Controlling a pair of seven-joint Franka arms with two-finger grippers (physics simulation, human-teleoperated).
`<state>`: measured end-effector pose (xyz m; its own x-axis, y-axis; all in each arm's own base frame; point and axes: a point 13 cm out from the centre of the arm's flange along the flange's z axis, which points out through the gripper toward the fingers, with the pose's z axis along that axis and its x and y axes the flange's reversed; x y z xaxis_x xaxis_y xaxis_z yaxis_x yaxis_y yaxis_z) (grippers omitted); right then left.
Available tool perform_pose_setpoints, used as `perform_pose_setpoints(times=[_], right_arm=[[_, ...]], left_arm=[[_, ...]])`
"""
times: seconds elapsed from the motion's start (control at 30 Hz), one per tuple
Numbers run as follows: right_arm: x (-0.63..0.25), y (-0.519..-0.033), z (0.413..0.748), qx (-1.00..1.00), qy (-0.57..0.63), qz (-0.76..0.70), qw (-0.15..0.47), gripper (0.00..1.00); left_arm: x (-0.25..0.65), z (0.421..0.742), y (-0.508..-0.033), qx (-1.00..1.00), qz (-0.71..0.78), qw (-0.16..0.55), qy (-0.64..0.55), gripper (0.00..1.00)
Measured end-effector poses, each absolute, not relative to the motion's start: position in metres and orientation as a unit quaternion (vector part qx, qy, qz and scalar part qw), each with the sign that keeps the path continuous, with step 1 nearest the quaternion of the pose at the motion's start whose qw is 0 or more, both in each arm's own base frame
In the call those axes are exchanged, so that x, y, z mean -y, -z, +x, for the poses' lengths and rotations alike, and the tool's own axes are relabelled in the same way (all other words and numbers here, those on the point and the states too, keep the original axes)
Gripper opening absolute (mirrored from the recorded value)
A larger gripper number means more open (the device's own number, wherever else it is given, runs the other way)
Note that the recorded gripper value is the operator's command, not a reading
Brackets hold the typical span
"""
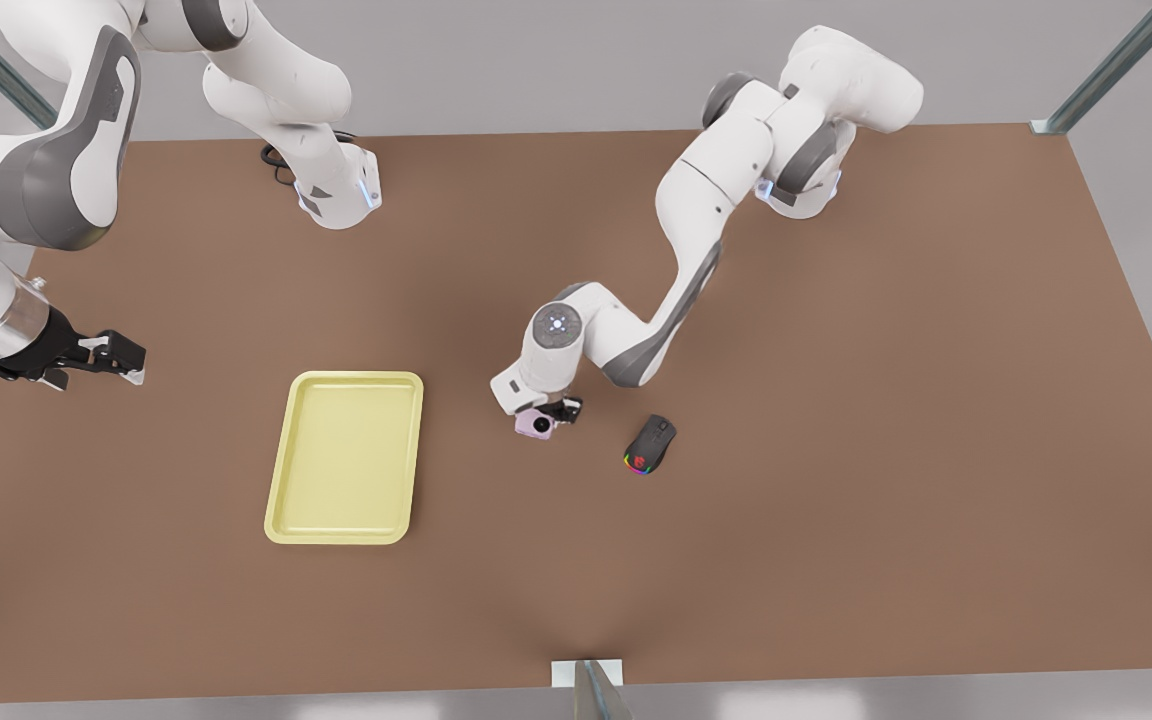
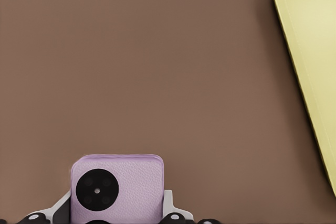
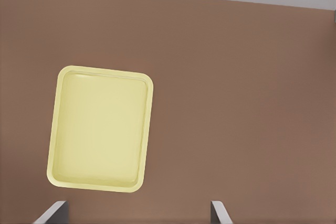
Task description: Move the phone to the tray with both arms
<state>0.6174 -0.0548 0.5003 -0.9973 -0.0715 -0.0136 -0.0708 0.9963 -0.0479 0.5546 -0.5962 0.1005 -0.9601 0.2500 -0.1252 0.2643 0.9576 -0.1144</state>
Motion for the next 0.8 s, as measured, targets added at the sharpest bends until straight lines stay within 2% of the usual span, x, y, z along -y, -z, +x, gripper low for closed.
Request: perform_pose_setpoints(times=[0.17, 0.2, 0.37, 0.43, 0.53, 0.7, 0.8], right_arm=[[0.055, -0.500, 0.617, -0.999, 0.024, -0.036, 0.007, 1.00], [0.055, -0.500, 0.617, -0.999, 0.024, -0.036, 0.007, 1.00], [0.055, -0.500, 0.617, -0.999, 0.024, -0.036, 0.007, 1.00], [0.055, -0.500, 0.617, -0.999, 0.024, -0.036, 0.007, 1.00], [0.055, -0.500, 0.617, -0.999, 0.024, -0.036, 0.008, 1.00], [0.055, -0.500, 0.617, -0.999, 0.024, -0.036, 0.007, 1.00], [0.044, -0.496, 0.617, -0.999, 0.021, -0.044, 0.003, 1.00]], left_arm=[[0.599, 0.560, -0.054, -0.990, 0.106, 0.064, 0.066, 0.79], [0.600, 0.560, -0.048, -0.990, 0.102, 0.065, 0.067, 1.00], [0.611, 0.557, -0.049, -0.990, 0.086, 0.073, 0.080, 1.00], [0.609, 0.568, -0.092, -0.990, 0.075, 0.082, 0.084, 1.00], [0.554, 0.616, -0.171, -0.993, 0.028, 0.084, 0.072, 1.00], [0.337, 0.717, -0.254, -0.993, -0.097, 0.049, 0.034, 1.00], [0.230, 0.731, -0.320, -0.990, -0.135, 0.038, 0.022, 1.00]])
